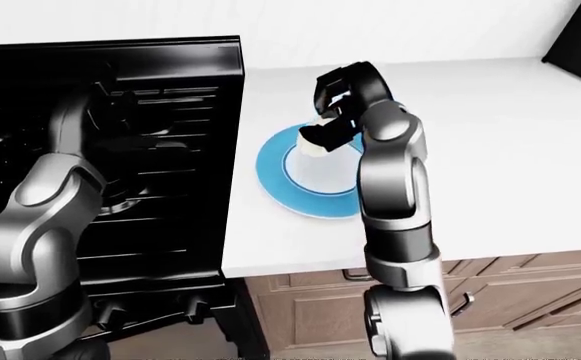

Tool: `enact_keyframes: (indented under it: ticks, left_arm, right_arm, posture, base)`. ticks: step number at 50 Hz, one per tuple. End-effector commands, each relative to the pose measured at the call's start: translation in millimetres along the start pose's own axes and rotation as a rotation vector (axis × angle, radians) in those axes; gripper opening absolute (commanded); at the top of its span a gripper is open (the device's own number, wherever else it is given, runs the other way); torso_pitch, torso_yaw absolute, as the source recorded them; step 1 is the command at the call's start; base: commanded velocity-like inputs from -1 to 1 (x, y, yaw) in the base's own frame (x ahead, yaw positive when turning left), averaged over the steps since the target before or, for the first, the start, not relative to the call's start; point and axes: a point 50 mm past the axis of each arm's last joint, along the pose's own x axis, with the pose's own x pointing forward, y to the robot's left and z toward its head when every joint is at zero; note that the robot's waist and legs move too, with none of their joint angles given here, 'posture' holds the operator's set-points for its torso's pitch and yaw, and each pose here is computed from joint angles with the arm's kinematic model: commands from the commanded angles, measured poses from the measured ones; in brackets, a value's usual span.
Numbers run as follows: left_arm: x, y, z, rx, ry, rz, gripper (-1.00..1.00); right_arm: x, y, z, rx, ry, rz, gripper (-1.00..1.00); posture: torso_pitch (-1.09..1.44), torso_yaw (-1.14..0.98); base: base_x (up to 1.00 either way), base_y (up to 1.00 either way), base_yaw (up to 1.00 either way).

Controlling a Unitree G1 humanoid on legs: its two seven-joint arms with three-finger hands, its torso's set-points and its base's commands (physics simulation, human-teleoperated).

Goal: Pick the dumpling from the plate and place it in the pan.

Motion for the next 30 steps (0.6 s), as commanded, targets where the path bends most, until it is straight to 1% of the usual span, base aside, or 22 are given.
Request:
enact_keyframes:
  ticks: [1, 3, 12, 15, 17, 26, 30]
  left_arm:
    - [-1.6, 0.7, 18.2, 0.0, -0.091, 0.002, 1.0]
    - [-1.6, 1.0, 18.7, 0.001, -0.092, 0.004, 1.0]
    - [-1.7, 1.8, 18.6, 0.003, -0.092, 0.008, 1.0]
    - [-1.6, 2.3, 18.7, 0.003, -0.092, 0.009, 1.0]
    - [-1.5, 2.7, 19.1, 0.003, -0.093, 0.011, 1.0]
    - [-1.2, 2.3, 19.1, 0.004, -0.093, 0.011, 1.0]
    - [-1.6, 2.2, 19.5, 0.004, -0.093, 0.011, 1.0]
  right_arm:
    - [-6.9, -10.7, 22.8, -0.001, -0.088, -0.045, -1.0]
    - [-7.2, -12.4, 24.0, 0.012, -0.091, -0.045, -1.0]
    - [-9.8, -16.4, 27.3, 0.021, -0.093, -0.055, -1.0]
    - [-11.2, -16.5, 28.7, 0.038, -0.093, -0.048, -1.0]
    - [-12.1, -15.4, 29.8, 0.038, -0.092, -0.042, -1.0]
    - [-15.6, -18.1, 36.3, 0.035, -0.093, -0.06, -1.0]
    - [-15.1, -17.3, 34.9, 0.039, -0.094, -0.061, -1.0]
  posture:
    - [0.0, 0.0]
    - [0.0, 0.0]
    - [0.0, 0.0]
    - [0.0, 0.0]
    - [0.0, 0.0]
    - [0.0, 0.0]
    - [0.0, 0.0]
  base:
    - [0.0, 0.0, 0.0]
    - [0.0, 0.0, 0.0]
    - [0.0, 0.0, 0.0]
    - [0.0, 0.0, 0.0]
    - [0.0, 0.0, 0.0]
    - [0.0, 0.0, 0.0]
    - [-0.01, 0.0, 0.0]
